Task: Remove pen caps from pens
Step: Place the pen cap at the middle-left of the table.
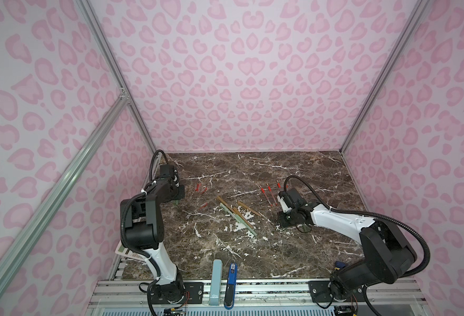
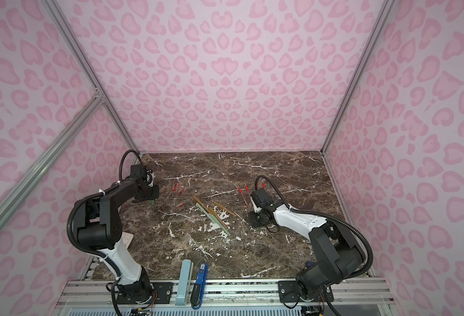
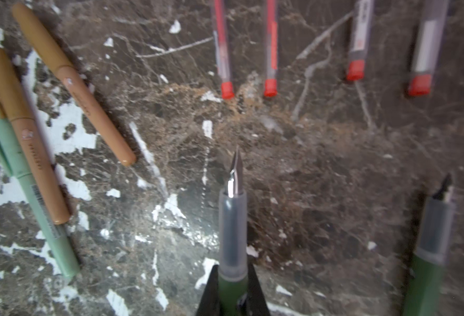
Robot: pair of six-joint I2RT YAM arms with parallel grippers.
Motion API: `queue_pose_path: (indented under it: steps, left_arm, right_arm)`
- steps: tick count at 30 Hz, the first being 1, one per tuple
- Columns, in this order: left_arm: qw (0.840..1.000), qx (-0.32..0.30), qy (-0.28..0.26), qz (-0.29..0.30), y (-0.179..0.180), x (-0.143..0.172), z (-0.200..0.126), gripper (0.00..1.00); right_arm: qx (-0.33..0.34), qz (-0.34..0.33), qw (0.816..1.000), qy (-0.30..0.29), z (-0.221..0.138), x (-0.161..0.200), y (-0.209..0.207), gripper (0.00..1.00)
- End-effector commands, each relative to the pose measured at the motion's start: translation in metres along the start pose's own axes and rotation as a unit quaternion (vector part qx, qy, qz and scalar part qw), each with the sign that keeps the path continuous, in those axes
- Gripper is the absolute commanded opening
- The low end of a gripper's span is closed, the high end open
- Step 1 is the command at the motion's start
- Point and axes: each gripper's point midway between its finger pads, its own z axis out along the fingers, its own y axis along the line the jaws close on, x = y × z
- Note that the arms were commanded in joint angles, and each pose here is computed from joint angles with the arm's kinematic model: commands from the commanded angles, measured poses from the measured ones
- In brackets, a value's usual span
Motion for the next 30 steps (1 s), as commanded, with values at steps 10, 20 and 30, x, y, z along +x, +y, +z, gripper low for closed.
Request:
queue_pose_path:
  steps: [10,20,30]
  left_arm:
    - [0.999,-0.019,0.019,0.020,-0.002,0.001,0.011,0.15]
    - [1.000,-0.016,0.017,0.016,-0.008,-0.006,0.010,0.21]
    - [0.999,-0.020,-0.036,0.031,-0.017,-0.024,-0.030,0.46]
  right_arm:
    - [0.042,0.007,0.999,0.020,-0.005,0.015,-0.033,0.02]
    - [0.058,0.014,0.998,0.029,-0.003,0.020,-0.043,0.11]
    - [0.101,0.021,0.993,0.054,0.000,0.025,-0.057,0.17]
